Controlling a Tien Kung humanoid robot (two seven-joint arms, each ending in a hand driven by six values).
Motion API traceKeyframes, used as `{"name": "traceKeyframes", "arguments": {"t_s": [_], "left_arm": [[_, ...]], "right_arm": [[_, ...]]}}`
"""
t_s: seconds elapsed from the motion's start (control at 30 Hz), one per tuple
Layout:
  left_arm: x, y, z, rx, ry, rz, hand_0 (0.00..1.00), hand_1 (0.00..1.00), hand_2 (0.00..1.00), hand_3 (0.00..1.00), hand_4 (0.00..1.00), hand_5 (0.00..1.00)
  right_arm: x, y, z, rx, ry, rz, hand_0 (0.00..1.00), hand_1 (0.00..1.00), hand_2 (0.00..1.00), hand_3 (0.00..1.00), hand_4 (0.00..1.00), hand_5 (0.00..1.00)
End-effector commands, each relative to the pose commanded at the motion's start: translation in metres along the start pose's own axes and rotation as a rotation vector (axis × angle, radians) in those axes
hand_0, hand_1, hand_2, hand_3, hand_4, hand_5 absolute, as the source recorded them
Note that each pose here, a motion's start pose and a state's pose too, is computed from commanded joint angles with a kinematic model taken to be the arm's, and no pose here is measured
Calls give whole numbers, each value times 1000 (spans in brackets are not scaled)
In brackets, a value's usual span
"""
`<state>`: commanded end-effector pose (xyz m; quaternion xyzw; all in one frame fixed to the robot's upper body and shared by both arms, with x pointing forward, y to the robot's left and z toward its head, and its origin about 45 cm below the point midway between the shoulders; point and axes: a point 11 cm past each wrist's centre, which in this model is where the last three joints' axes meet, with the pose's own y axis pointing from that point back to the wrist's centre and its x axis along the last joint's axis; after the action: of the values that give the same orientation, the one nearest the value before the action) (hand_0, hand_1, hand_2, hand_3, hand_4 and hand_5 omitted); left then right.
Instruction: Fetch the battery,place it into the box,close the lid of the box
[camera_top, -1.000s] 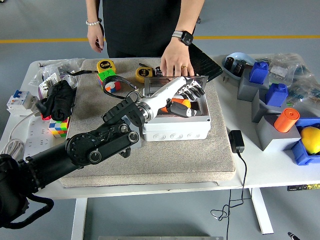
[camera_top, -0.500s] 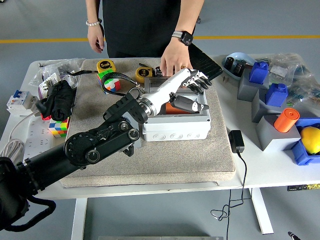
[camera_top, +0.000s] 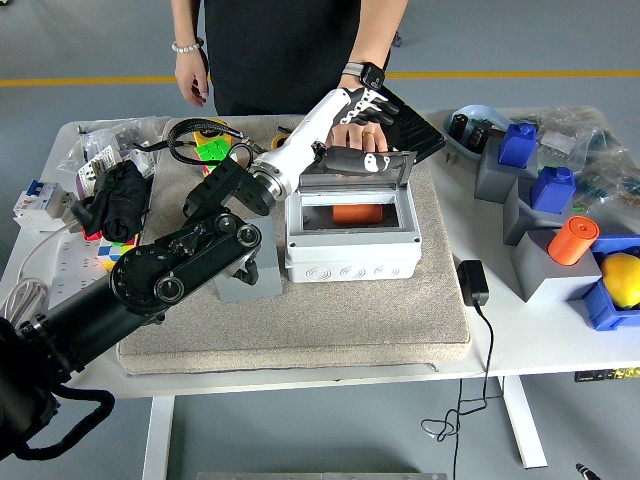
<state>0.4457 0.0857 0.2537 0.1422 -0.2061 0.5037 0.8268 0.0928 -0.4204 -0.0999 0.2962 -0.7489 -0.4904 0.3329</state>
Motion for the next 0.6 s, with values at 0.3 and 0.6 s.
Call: {"name": "traceKeyframes", "arguments": {"t_s": [0.3, 0.6], "left_arm": [[-1, 4, -23, 138, -46, -46, 827, 811, 785, 773, 987, 298], [-14, 14, -18, 144, -29, -100, 768, 765, 739, 757, 989, 311]], "right_arm": [[-1, 0, 0, -1, -2, -1, 675, 647, 662, 552, 875, 438], [0, 0, 2, -3, -2, 0, 675, 647, 662, 552, 874, 438]]}}
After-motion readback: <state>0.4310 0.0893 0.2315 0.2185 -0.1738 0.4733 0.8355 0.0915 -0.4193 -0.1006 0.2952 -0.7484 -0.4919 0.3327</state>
